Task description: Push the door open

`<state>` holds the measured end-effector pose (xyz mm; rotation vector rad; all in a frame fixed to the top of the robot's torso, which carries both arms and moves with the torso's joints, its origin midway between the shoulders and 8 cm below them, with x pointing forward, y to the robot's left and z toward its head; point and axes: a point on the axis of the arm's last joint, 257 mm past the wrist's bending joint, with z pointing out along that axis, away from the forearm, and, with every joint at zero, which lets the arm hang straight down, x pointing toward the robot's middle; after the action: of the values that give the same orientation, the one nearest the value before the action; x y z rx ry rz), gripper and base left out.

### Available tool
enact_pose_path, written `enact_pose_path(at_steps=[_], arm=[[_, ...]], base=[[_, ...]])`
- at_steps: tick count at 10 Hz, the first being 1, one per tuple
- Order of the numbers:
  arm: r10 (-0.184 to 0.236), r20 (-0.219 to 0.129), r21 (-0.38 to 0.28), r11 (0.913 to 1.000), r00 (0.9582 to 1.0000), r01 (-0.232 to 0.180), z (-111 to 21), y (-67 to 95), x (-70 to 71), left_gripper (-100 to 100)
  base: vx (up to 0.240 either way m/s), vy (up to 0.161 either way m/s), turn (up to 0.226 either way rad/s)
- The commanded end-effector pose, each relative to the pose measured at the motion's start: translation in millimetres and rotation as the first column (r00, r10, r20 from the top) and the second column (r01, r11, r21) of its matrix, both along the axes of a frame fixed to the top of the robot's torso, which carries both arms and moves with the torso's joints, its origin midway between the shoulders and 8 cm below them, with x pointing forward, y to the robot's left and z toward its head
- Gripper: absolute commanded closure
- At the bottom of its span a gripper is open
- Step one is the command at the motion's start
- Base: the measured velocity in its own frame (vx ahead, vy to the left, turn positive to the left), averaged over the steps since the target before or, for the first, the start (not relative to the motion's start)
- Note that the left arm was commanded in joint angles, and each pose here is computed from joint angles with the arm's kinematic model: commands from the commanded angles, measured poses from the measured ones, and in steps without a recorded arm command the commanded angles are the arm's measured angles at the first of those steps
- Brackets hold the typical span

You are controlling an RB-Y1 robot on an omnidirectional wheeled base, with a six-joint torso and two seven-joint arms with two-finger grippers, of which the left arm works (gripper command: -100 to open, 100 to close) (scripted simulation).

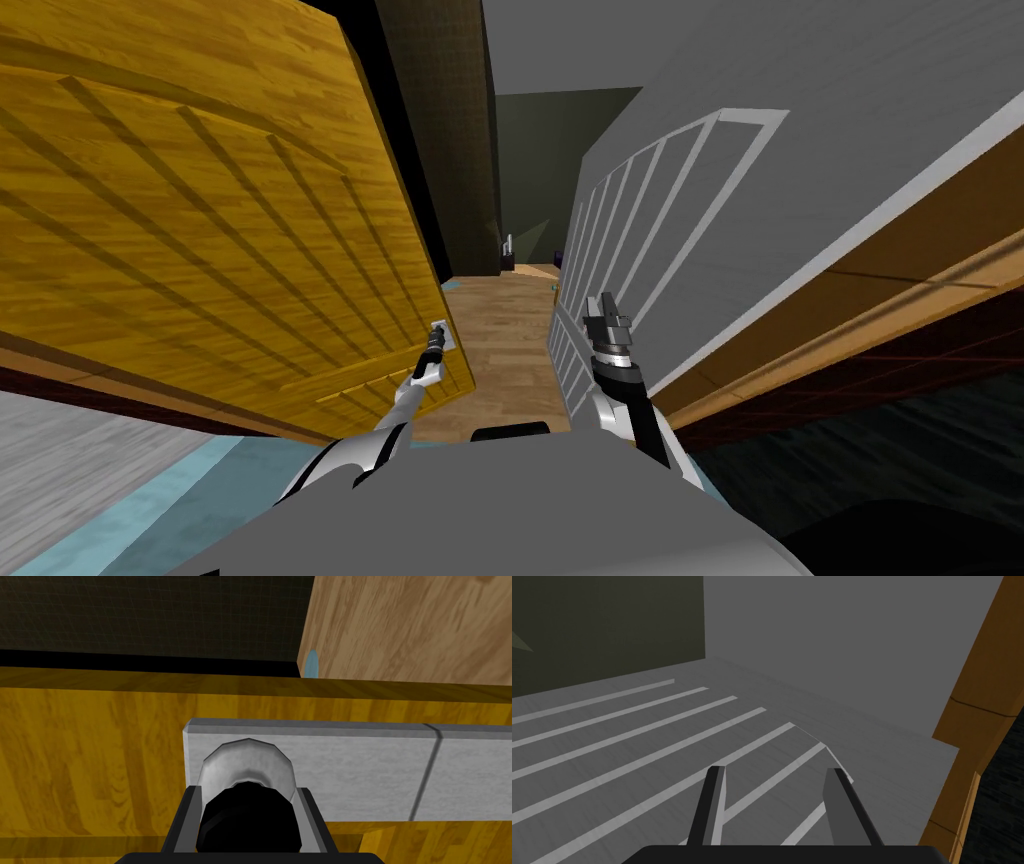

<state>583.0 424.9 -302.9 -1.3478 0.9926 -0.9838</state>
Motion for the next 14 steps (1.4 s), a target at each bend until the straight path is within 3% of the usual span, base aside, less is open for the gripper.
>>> enact_pose_path(at_steps=[1,6,7,13,14], arm=[[0.031,0.01,0.007,0.9995,0.9995,-0.031,5.8,17.6,-2.6,100],[0.087,0.011,0.006,0.9962,0.9962,-0.087,6.7,46.5,-12.5,100],[0.077,0.007,0.005,0.997,0.997,-0.077,4.8,41.1,-13.1,100],[0.126,0.011,0.006,0.992,0.992,-0.126,7.0,60.1,-19.8,100],[0.146,0.012,0.007,0.9892,0.9892,-0.146,7.1,67.7,-23.0,100]], base=[[0.214,-0.087,0.077],[0.19,-0.083,0.061],[0.08,-0.035,0.032],[0.175,-0.01,0.069],[0.177,-0.007,0.065]])
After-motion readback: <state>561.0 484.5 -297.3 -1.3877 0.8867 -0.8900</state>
